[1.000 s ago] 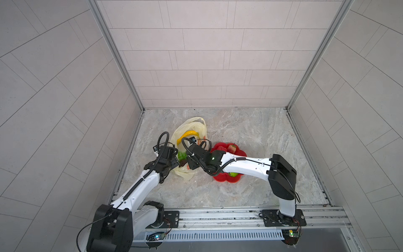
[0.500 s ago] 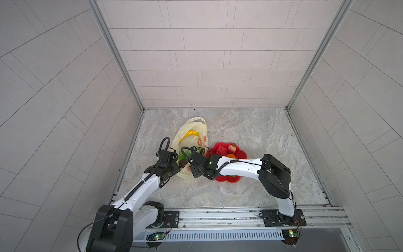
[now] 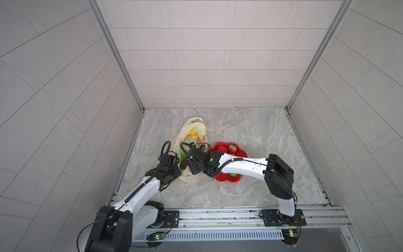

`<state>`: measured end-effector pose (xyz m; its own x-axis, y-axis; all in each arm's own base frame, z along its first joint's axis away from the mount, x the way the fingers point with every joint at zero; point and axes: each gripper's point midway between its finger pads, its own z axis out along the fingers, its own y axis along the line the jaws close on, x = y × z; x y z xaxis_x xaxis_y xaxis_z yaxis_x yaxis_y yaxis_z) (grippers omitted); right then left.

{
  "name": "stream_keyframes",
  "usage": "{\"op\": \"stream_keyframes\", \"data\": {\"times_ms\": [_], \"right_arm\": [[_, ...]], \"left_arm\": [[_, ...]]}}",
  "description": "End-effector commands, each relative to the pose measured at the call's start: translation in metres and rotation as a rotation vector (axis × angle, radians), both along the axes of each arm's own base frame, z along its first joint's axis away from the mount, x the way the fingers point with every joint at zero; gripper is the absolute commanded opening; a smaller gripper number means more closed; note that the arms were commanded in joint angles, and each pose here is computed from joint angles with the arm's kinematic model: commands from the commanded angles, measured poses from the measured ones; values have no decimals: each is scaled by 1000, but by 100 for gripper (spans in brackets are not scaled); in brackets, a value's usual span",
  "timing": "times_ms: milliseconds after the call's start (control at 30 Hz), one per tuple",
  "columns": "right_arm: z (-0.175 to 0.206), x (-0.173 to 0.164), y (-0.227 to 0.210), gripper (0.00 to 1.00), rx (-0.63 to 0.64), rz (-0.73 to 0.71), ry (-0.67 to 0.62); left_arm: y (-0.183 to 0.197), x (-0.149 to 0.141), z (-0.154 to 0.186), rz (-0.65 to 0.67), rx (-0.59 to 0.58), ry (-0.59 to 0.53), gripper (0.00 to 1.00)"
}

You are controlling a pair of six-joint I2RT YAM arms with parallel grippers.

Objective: Take fruits out of the plastic bag
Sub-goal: Pick up the fruit from the plastic bag.

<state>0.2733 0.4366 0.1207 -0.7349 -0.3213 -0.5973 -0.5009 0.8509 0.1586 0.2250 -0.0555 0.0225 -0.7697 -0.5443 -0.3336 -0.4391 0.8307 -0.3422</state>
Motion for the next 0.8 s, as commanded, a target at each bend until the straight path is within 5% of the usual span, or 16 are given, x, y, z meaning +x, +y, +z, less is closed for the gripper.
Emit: {"op": "stream_keyframes", "data": {"times_ms": [0, 333, 767], "right_arm": [[7, 0, 8, 62, -7, 26, 11], [-13, 14, 40, 68, -30, 76, 57], [-57, 24, 30, 81, -119, 78, 108]], "left_arm": [[0, -5, -3, 10, -4, 4, 52], [6, -5, 0, 34, 15, -17, 49], [11, -6, -1, 65, 26, -22, 46]]}}
